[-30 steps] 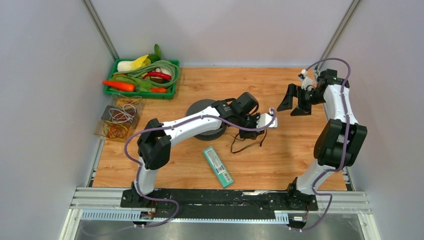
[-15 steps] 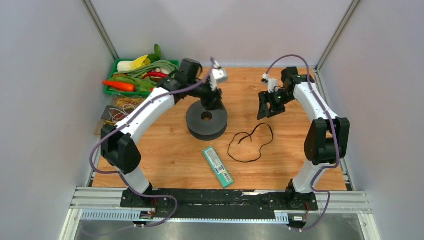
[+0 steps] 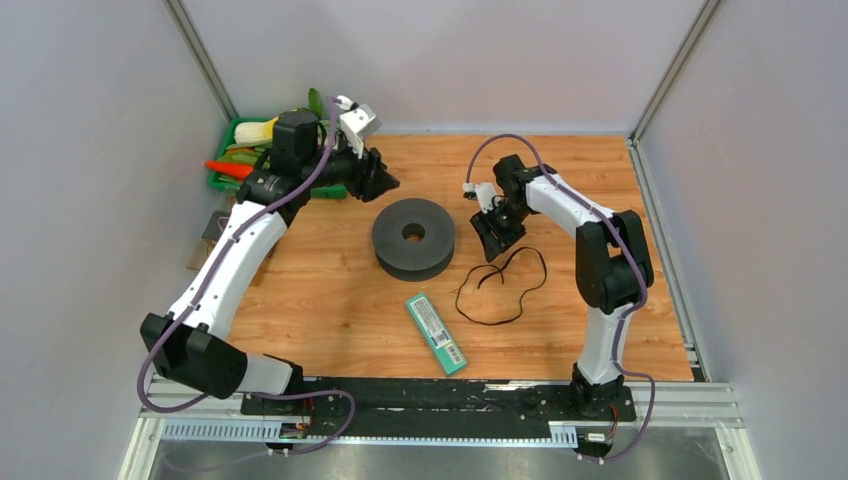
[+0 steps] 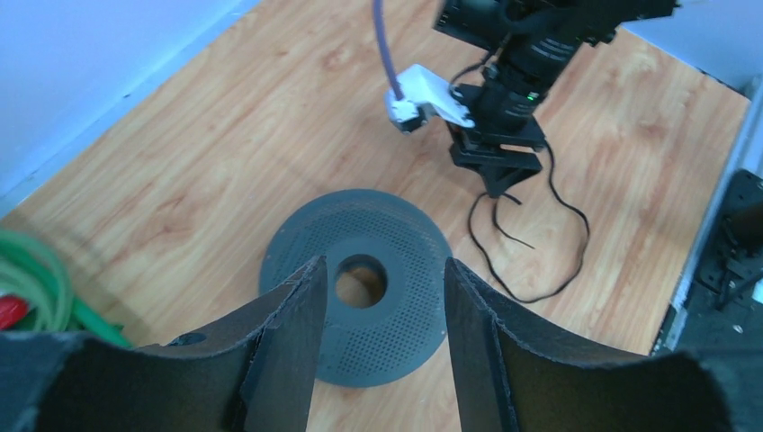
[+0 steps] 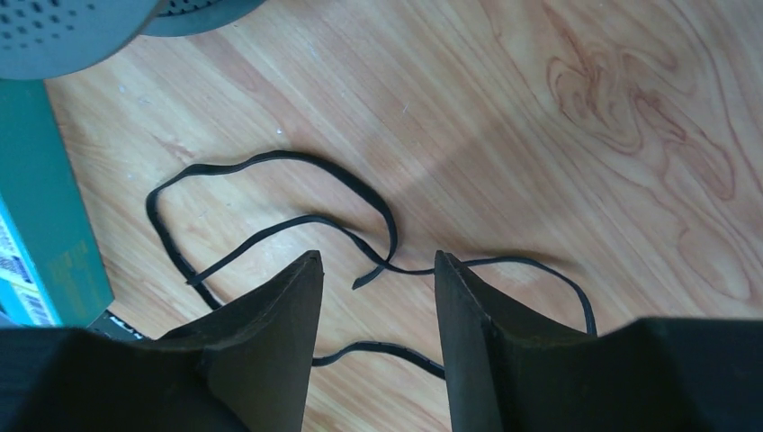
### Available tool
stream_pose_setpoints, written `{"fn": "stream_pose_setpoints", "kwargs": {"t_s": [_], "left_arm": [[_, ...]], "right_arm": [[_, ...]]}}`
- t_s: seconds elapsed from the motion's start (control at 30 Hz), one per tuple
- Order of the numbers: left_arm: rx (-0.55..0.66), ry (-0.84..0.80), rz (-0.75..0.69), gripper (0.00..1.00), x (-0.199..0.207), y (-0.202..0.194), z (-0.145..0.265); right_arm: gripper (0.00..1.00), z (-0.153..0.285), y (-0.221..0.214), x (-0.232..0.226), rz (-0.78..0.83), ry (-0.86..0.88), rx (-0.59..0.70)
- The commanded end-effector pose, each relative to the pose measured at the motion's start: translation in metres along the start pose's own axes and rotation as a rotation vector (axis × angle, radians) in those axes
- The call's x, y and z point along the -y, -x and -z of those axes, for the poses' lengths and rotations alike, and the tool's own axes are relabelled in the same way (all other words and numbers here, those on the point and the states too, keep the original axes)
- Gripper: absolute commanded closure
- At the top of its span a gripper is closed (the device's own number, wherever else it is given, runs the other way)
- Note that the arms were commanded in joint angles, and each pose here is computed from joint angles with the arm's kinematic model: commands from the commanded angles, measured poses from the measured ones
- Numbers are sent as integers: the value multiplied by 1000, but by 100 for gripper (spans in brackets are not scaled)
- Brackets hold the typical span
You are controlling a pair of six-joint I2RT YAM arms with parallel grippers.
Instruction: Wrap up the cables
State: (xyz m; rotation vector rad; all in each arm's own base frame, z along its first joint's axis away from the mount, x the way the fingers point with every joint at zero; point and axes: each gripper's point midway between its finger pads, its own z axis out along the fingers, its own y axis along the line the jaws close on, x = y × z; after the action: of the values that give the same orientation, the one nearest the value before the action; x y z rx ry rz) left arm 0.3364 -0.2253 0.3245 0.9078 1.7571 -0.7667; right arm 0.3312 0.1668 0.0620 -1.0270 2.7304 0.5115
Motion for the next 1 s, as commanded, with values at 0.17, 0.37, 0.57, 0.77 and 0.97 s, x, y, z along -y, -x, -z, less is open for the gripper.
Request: {"fn": "stream_pose_setpoints", "kwargs": {"t_s": [0.17, 0.37, 0.57, 0.77, 0.97], "left_arm": [[65, 183, 29, 42, -29, 3, 35], [73, 231, 19, 42, -32, 0, 43], [90, 300, 54, 39, -42, 3, 48], [96, 340, 119, 37, -52, 2, 44], [52, 180, 135, 31, -34, -1, 28]], "right_arm": [[55, -36, -10, 7, 89, -66, -67], [71, -55, -15, 17, 106, -131, -91], [98, -30, 6, 23, 151, -225, -14], [100, 55, 49, 15, 189, -275, 229], [100, 128, 67, -14, 302, -286, 438]]}}
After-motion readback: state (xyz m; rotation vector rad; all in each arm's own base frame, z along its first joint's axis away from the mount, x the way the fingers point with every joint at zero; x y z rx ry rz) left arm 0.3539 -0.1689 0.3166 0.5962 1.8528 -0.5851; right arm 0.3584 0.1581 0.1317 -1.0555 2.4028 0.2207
